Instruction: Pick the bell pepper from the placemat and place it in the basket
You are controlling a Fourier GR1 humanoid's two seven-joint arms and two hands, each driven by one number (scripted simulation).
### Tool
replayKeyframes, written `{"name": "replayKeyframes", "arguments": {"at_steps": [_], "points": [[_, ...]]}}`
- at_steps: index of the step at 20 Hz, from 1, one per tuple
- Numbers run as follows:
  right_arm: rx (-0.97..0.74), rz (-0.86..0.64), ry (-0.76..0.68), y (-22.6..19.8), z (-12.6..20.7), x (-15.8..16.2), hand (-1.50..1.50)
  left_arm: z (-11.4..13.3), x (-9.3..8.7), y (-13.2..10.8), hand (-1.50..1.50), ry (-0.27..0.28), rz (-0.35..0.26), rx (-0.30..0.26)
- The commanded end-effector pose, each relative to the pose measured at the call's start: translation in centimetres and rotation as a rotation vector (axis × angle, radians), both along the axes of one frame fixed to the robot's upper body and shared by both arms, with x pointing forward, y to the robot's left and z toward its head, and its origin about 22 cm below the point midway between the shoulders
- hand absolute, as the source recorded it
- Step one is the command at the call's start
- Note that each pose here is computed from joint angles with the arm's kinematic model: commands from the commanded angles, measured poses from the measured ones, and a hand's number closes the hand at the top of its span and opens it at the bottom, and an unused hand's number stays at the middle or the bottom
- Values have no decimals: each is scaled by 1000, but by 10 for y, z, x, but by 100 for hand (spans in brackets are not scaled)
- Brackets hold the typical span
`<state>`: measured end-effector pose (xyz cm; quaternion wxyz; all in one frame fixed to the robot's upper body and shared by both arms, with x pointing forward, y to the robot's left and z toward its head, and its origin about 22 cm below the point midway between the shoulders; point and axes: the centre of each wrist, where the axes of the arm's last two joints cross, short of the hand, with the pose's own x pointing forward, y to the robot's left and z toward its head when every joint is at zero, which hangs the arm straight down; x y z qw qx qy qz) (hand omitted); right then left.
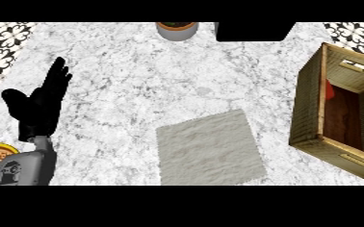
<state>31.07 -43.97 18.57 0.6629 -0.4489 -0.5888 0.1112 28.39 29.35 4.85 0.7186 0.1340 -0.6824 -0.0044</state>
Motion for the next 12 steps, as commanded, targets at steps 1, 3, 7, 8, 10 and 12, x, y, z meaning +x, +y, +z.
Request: {"name": "replayKeyframes", "arguments": {"at_steps": [1,3,7,8,10,12], "points": [[135,-53,-64,-44,19,-36,-150,-10,-14,-2,0,4,10,10],[184,-70,-65,-59,12,-51,-150,0,4,6,0,4,-7,2],[212,-52,-81,-103,11,-103,-150,-4,-5,-2,0,4,5,14],[201,-52,-73,-109,0,-112,-150,3,-8,16,0,2,5,15],[245,-30,-93,-121,10,-112,-150,-3,4,-1,0,0,0,0],[233,-26,-106,-133,3,-121,-150,3,12,7,0,-9,-6,0]]}}
